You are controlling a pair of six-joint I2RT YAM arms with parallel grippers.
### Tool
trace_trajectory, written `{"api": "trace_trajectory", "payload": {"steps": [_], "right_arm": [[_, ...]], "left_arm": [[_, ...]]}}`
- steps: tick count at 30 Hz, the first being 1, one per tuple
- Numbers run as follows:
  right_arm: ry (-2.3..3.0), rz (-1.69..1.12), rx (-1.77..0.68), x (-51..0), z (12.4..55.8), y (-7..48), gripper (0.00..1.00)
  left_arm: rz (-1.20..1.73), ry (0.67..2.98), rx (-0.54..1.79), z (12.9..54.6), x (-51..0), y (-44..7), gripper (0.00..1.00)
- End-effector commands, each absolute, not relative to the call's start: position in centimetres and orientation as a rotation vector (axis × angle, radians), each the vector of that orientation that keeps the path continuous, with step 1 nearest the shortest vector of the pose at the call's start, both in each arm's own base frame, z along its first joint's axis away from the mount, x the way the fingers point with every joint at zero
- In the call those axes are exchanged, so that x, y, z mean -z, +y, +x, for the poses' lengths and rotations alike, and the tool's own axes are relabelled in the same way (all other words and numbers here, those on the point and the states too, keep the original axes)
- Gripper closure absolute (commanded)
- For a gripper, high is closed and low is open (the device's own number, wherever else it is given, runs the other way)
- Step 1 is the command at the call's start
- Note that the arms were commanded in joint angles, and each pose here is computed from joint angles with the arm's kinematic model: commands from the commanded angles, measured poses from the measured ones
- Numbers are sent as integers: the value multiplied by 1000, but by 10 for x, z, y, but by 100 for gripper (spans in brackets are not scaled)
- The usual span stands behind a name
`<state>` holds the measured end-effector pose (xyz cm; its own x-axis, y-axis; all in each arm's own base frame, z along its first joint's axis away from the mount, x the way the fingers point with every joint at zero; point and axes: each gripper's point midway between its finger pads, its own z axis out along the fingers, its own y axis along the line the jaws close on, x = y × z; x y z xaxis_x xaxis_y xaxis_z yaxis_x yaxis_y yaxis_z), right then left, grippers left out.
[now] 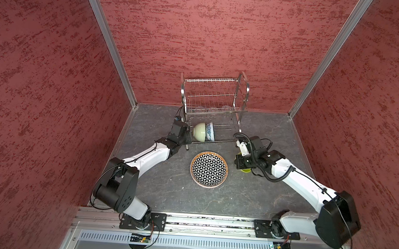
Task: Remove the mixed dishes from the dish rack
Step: 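Pull the lime-green bowl out of the rack toward the robot with the right gripper, then lower the lime-green bowl onto the table beside the patterned plate and release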
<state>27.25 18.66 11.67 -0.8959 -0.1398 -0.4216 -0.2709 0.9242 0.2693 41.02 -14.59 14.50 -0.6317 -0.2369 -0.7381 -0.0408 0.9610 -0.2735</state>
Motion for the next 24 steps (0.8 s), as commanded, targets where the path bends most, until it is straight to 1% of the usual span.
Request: {"api": "trace_trajectory", "payload": {"steps": [1, 10, 24], "right_arm": [[2729, -331, -235, -109, 273, 168, 100], [2792, -369, -130, -84, 274, 165, 100], [2863, -435, -101, -63, 267, 170, 100]], "left_arm": [[-272, 2154, 359, 416, -174, -143, 89], [-273, 2152, 363, 417, -174, -143, 89], [-273, 2151, 362, 417, -174, -143, 88]]}}
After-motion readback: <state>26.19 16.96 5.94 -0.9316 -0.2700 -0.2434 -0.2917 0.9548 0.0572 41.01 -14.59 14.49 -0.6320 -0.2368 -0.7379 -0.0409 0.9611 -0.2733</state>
